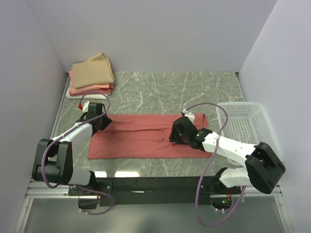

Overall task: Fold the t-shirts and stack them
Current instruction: Fold the tshirt

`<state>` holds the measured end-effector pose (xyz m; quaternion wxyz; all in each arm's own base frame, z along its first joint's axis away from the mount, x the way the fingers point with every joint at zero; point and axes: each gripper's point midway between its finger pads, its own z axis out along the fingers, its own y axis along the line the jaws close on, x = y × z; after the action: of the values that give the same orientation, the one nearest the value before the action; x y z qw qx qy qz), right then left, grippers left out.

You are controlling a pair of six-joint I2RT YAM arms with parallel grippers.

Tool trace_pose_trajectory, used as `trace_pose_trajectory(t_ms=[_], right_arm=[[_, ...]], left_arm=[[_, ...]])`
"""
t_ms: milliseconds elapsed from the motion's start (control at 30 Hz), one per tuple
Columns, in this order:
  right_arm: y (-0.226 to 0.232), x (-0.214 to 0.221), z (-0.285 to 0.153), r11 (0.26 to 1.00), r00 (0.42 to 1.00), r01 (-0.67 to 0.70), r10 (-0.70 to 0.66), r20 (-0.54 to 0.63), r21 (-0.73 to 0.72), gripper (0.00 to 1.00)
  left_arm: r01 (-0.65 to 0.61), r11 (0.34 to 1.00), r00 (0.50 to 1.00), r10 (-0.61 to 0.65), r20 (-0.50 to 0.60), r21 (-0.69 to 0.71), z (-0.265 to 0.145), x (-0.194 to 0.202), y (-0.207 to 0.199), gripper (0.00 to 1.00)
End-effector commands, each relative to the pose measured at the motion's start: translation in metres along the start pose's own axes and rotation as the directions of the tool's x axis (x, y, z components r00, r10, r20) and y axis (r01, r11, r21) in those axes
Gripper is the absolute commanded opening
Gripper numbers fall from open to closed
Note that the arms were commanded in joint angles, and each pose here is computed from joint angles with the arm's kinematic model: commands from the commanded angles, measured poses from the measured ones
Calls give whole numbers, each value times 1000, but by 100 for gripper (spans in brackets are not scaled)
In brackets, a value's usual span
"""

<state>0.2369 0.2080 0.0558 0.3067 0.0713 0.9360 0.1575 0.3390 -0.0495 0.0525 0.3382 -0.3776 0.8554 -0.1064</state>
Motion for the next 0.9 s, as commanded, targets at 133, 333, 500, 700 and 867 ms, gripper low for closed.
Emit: trace_pose_trajectory(t_ms=[133, 333, 500, 700, 867], right_arm=[[-21, -82, -30, 995, 983, -35, 19, 181, 90, 58], [-82, -107, -31, 967, 977, -124, 80, 198, 221, 58], [-110, -101, -21, 960, 976, -182, 149, 162, 215, 58], [-116, -101, -10, 961, 972, -223, 208, 105, 162, 58], [-124, -102, -4, 956, 968, -247, 234, 96, 161, 57]], left_arm=[[-114, 977, 993, 116, -1, 180, -16, 0, -50, 41], [-299, 872, 934, 350, -69, 388, -49, 53, -106, 45], [-414, 751, 858, 511, -54, 515, -84, 116, -152, 53], [-554, 575, 699, 714, -40, 602, -110, 219, -187, 56], [-621, 536, 630, 776, -43, 573, -107, 260, -194, 54]])
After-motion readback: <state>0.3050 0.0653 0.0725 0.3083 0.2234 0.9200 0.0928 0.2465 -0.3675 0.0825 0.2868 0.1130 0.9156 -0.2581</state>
